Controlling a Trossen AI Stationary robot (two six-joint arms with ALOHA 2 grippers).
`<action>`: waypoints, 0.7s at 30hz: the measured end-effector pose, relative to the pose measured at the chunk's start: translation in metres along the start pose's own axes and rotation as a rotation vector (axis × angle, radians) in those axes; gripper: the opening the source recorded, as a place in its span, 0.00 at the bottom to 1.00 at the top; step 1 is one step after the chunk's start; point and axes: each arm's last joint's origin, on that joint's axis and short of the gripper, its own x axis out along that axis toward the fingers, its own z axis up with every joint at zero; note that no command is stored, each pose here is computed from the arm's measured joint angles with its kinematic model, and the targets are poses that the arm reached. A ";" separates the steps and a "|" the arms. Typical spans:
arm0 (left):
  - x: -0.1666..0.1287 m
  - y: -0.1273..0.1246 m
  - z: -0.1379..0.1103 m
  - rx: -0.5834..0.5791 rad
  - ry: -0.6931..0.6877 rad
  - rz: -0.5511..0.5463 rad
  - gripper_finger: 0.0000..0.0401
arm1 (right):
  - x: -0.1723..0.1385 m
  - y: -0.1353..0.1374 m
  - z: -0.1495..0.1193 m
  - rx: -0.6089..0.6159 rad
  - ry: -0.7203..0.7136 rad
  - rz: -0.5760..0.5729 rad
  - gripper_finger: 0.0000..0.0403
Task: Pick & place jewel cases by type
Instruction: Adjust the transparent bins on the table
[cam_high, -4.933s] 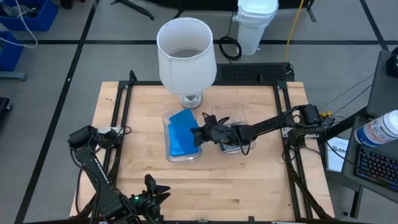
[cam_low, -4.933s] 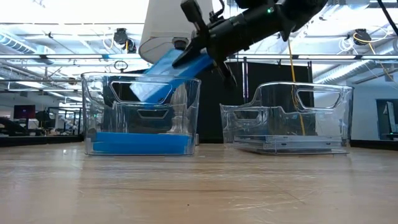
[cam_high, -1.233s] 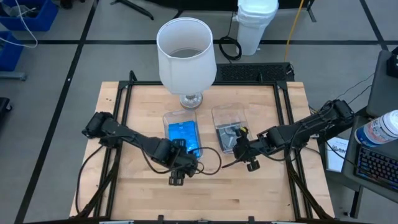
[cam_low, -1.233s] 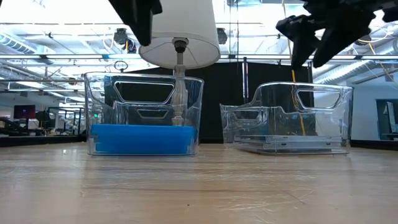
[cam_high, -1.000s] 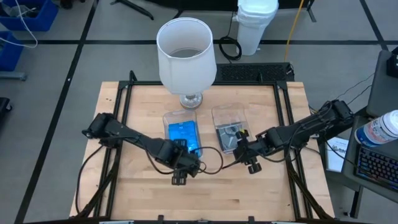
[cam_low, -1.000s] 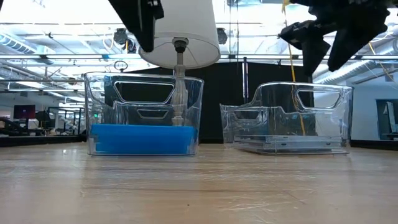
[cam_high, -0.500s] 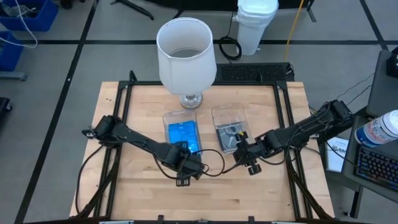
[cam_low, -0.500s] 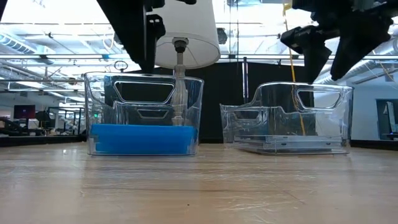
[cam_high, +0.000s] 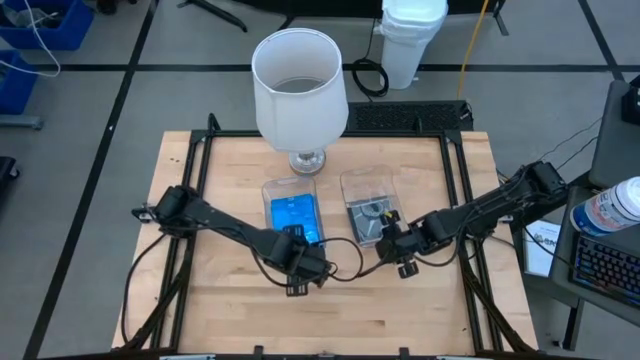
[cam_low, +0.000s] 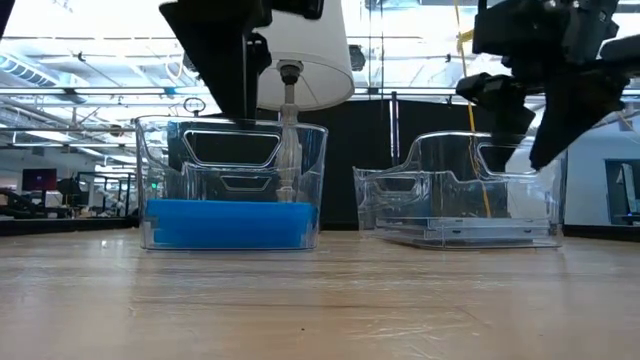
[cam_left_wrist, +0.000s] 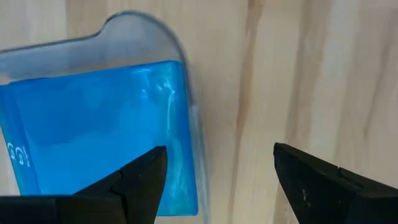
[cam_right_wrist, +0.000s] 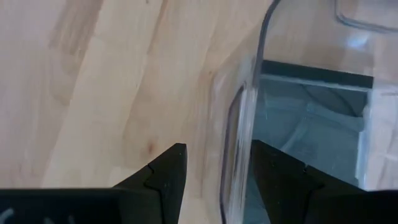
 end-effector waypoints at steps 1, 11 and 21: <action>0.001 0.001 0.000 -0.005 0.005 0.003 0.74 | 0.000 0.000 0.000 0.001 0.002 -0.005 0.41; 0.035 0.007 -0.012 -0.026 0.069 -0.033 0.74 | 0.000 0.000 0.004 0.062 -0.037 0.066 0.41; 0.036 0.008 -0.015 0.023 0.099 -0.037 0.40 | 0.000 -0.003 0.013 0.127 -0.129 0.072 0.27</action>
